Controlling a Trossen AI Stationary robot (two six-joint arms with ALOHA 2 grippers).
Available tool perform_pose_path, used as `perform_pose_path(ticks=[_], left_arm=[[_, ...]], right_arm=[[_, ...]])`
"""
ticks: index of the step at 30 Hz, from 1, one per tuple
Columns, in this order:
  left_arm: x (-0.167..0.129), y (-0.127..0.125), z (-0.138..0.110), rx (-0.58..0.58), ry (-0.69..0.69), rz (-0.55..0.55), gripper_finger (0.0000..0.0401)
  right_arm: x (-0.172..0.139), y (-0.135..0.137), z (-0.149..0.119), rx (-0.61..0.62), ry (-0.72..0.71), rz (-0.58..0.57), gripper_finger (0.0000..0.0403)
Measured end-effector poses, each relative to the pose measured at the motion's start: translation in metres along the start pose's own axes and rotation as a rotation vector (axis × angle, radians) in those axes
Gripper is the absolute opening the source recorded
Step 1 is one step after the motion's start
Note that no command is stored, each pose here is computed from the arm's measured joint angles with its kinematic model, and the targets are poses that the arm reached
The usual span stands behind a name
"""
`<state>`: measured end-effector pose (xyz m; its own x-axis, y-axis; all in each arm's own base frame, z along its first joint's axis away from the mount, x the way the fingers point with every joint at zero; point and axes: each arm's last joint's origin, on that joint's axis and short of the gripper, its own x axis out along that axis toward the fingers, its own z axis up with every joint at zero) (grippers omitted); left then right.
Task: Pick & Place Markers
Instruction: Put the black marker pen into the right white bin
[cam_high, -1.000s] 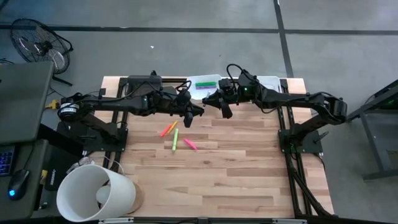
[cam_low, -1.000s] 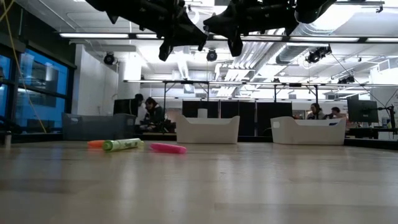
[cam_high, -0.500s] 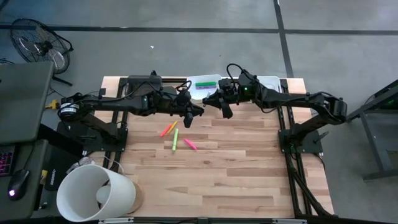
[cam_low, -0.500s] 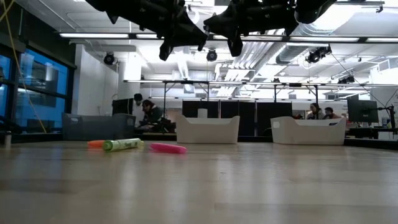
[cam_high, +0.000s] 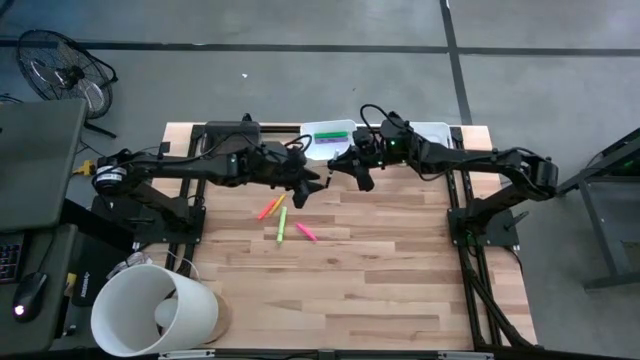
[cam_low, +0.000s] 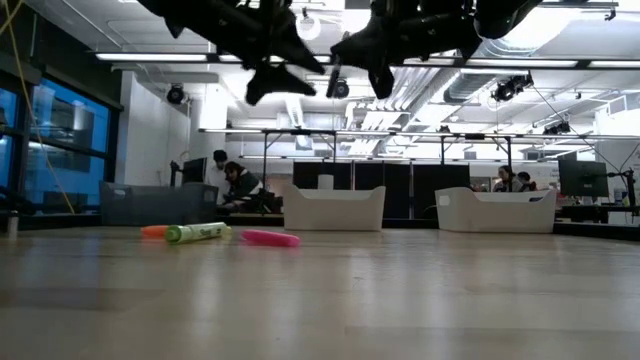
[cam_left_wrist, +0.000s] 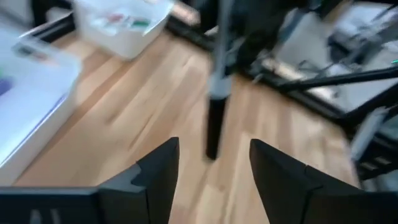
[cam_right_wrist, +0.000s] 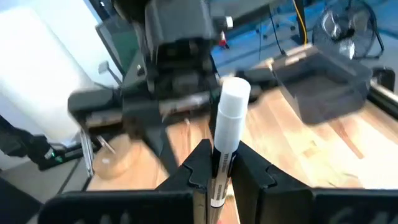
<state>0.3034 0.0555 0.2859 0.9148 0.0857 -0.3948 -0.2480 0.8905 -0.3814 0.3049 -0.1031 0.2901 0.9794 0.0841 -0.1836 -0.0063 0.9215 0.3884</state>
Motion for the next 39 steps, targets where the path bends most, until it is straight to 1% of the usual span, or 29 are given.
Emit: perform_pose_path(ticks=[5,11,15,17,19,21,24,27,30,34,39], left_arm=[[-0.008,0.004,-0.005,-0.019,0.049,0.128,0.0193],[-0.014,0.009,-0.011,-0.041,0.092,0.241,0.0192],[-0.022,0.008,-0.008,-0.059,0.070,0.280,0.0192],[-0.027,0.011,-0.012,-0.058,0.107,0.325,0.0192],[-0.031,0.011,-0.010,-0.068,0.076,0.368,0.0192],[-0.039,0.012,-0.011,-0.080,0.078,0.421,0.0192],[-0.046,0.011,-0.008,-0.086,0.056,0.431,0.0192],[-0.052,0.015,-0.009,-0.098,0.086,0.461,0.0192],[-0.055,0.022,-0.008,-0.113,0.098,0.483,0.0192],[-0.056,0.032,-0.005,-0.132,0.108,0.471,0.0192],[-0.057,0.036,-0.003,-0.134,0.108,0.452,0.0192]], right_arm=[[-0.003,-0.007,-0.008,0.035,0.080,-0.042,0.0029],[-0.006,-0.015,-0.017,0.064,0.183,-0.088,0.0032],[-0.011,-0.019,-0.024,0.059,0.259,-0.119,0.0032],[-0.015,-0.020,-0.027,0.048,0.297,-0.147,0.0029],[-0.023,-0.021,-0.027,0.033,0.333,-0.187,0.0029],[-0.032,-0.021,-0.027,0.021,0.361,-0.238,0.0031],[-0.048,-0.023,-0.025,0.005,0.400,-0.329,0.0034],[-0.065,-0.026,-0.023,-0.005,0.432,-0.411,0.0030],[-0.082,-0.031,-0.023,-0.013,0.483,-0.525,0.0029],[-0.102,-0.040,-0.022,-0.041,0.530,-0.670,0.0037],[-0.124,-0.058,-0.022,-0.058,0.598,-0.803,0.0033]])
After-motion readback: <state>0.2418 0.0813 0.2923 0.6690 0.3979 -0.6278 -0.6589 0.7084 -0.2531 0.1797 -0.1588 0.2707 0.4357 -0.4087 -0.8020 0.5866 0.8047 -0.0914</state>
